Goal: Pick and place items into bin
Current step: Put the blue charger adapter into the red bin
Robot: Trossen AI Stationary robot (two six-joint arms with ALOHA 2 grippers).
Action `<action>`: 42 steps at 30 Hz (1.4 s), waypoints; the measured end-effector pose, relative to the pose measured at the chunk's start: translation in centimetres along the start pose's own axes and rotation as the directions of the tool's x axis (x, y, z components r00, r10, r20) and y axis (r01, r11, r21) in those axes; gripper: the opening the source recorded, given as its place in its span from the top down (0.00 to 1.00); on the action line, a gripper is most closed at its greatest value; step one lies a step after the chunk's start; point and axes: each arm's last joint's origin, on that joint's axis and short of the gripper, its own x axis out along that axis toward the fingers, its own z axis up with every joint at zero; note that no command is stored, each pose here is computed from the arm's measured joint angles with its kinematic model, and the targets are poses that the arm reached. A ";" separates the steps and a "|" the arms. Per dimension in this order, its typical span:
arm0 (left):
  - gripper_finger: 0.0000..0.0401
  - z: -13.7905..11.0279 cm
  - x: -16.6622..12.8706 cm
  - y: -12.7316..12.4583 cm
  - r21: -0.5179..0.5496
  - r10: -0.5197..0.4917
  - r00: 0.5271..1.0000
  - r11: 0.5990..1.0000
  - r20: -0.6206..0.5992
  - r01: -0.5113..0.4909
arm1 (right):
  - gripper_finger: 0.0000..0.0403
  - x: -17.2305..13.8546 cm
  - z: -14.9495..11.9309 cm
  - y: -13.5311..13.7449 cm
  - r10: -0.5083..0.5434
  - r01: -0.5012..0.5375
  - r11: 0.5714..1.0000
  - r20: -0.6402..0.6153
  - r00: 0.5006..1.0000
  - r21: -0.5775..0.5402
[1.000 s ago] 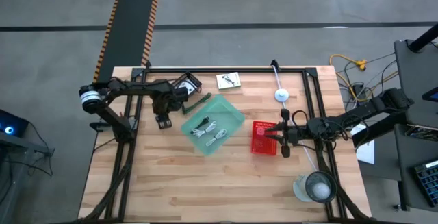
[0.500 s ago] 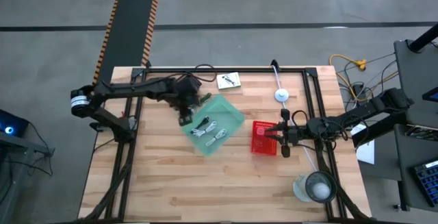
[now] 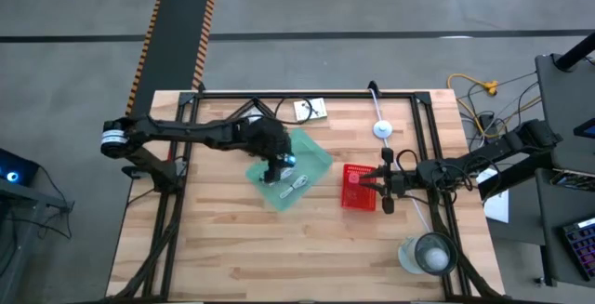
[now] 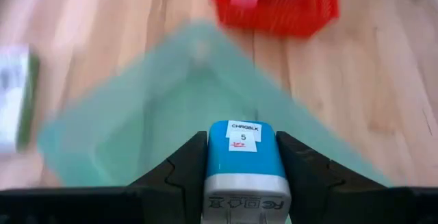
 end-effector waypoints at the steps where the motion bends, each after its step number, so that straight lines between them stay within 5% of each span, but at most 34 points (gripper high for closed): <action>1: 0.68 0.3 0.1 -0.2 0.030 -0.003 0.999 1.000 0.032 0.002 | 0.83 0.0 0.0 0.0 0.000 0.000 1.000 0.001 1.000 0.000; 7: 0.68 2.3 1.3 -0.7 0.156 -0.027 0.972 0.988 0.234 -0.010 | 0.80 0.0 0.2 -0.1 -0.012 0.012 0.999 0.023 1.000 -0.037; 15: 0.68 3.7 3.2 -0.6 -0.016 -0.095 0.907 0.994 0.410 0.111 | 0.60 0.1 0.6 -0.2 -0.030 0.044 0.973 0.065 0.997 -0.229; 24: 0.68 4.4 4.8 -0.8 -0.043 -0.196 0.838 0.967 0.509 0.252 | 0.43 0.4 0.7 -0.2 -0.040 0.086 0.776 0.087 0.995 -0.625; 30: 0.68 4.5 6.4 -0.8 -0.056 -0.203 0.815 0.960 0.543 0.276 | 0.41 0.8 1.1 -0.3 -0.053 0.121 0.733 0.120 0.991 -0.670; 42: 0.68 6.8 9.5 -1.4 0.005 -0.277 0.765 0.941 0.582 0.338 | 0.41 3.3 2.3 -0.2 -0.080 0.099 0.722 0.058 0.995 -0.685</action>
